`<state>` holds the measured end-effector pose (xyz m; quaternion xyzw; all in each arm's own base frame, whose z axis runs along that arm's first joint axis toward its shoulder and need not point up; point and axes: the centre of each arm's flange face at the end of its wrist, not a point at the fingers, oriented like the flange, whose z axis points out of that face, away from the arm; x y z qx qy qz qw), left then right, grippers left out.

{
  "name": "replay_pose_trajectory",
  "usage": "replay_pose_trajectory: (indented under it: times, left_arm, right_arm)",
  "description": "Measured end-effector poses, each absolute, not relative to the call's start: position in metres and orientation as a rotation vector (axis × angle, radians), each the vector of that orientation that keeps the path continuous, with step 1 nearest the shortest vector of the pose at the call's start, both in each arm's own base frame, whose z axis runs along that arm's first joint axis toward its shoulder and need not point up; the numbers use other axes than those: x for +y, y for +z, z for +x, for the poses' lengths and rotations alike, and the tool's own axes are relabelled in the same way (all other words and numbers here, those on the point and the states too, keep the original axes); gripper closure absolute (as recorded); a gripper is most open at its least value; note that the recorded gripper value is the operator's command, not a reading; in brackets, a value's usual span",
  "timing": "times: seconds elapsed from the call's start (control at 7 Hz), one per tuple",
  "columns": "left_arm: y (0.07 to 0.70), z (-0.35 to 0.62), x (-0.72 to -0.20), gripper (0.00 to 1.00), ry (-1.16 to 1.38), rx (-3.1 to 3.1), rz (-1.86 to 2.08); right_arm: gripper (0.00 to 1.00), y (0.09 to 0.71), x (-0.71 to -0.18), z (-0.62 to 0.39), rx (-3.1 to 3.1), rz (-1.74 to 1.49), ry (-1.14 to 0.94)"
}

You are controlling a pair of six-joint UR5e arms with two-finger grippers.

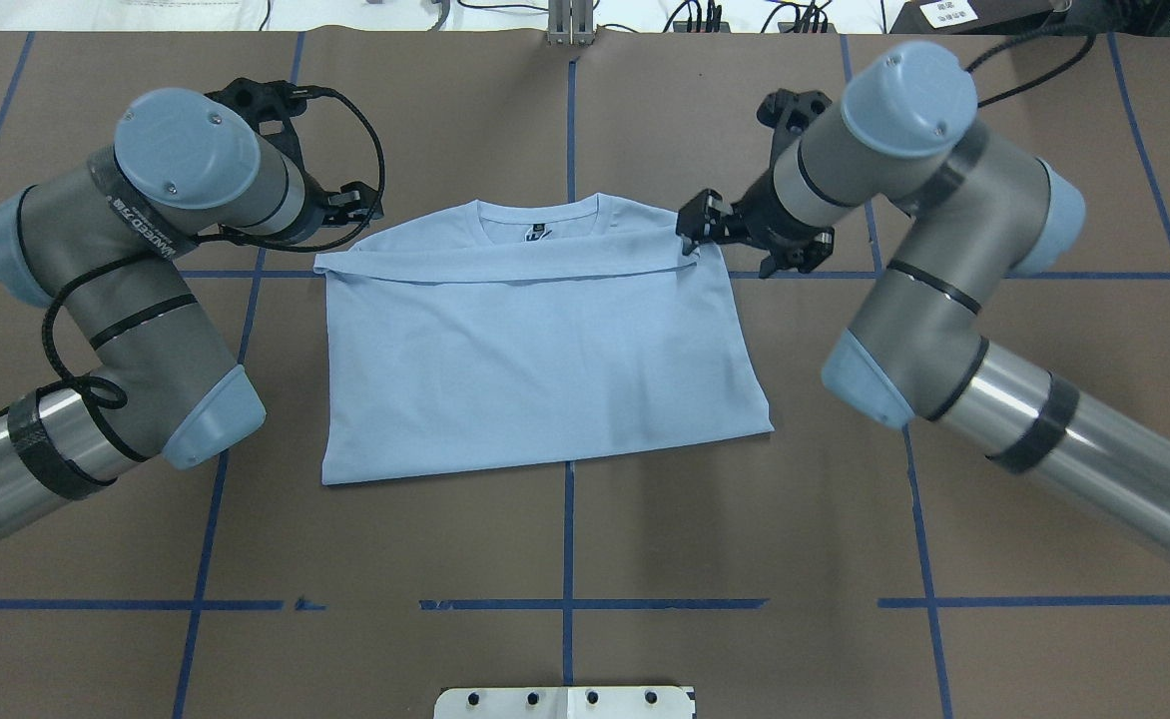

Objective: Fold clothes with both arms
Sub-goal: 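Lower the right gripper to the shirt edge nearest it and grasp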

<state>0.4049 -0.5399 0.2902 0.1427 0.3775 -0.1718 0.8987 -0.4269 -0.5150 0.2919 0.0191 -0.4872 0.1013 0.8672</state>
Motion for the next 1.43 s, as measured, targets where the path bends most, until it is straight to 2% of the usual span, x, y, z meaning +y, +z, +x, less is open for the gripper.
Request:
replay_pose_trajectory:
  times: [0.29, 0.43, 0.86, 1.0, 1.14, 1.29, 1.43]
  left_arm:
    - [0.270, 0.391, -0.524, 0.00, -0.365, 0.827, 0.311]
    - [0.264, 0.386, -0.516, 0.00, -0.366, 0.840, 0.315]
    - [0.255, 0.380, -0.508, 0.00, -0.368, 0.841, 0.317]
    - [0.255, 0.379, -0.508, 0.00, -0.369, 0.841, 0.317]
    - [0.255, 0.379, -0.507, 0.00, -0.369, 0.841, 0.317]
    - [0.255, 0.379, -0.507, 0.00, -0.369, 0.841, 0.317]
    - [0.255, 0.379, -0.507, 0.00, -0.369, 0.841, 0.317]
  right_arm:
    - [0.00, 0.334, -0.429, -0.430, -0.978, 0.033, 0.147]
    - [0.00, 0.350, -0.405, -0.435, -0.951, 0.030, 0.129]
    - [0.01, 0.361, -0.382, -0.461, -0.913, 0.039, 0.094]
    - [0.05, 0.363, -0.383, -0.471, -0.903, 0.046, 0.093]
    - [0.20, 0.365, -0.386, -0.478, -0.891, 0.059, 0.096]
    - [0.50, 0.367, -0.388, -0.483, -0.881, 0.071, 0.100]
    - [0.85, 0.370, -0.390, -0.485, -0.875, 0.076, 0.101]
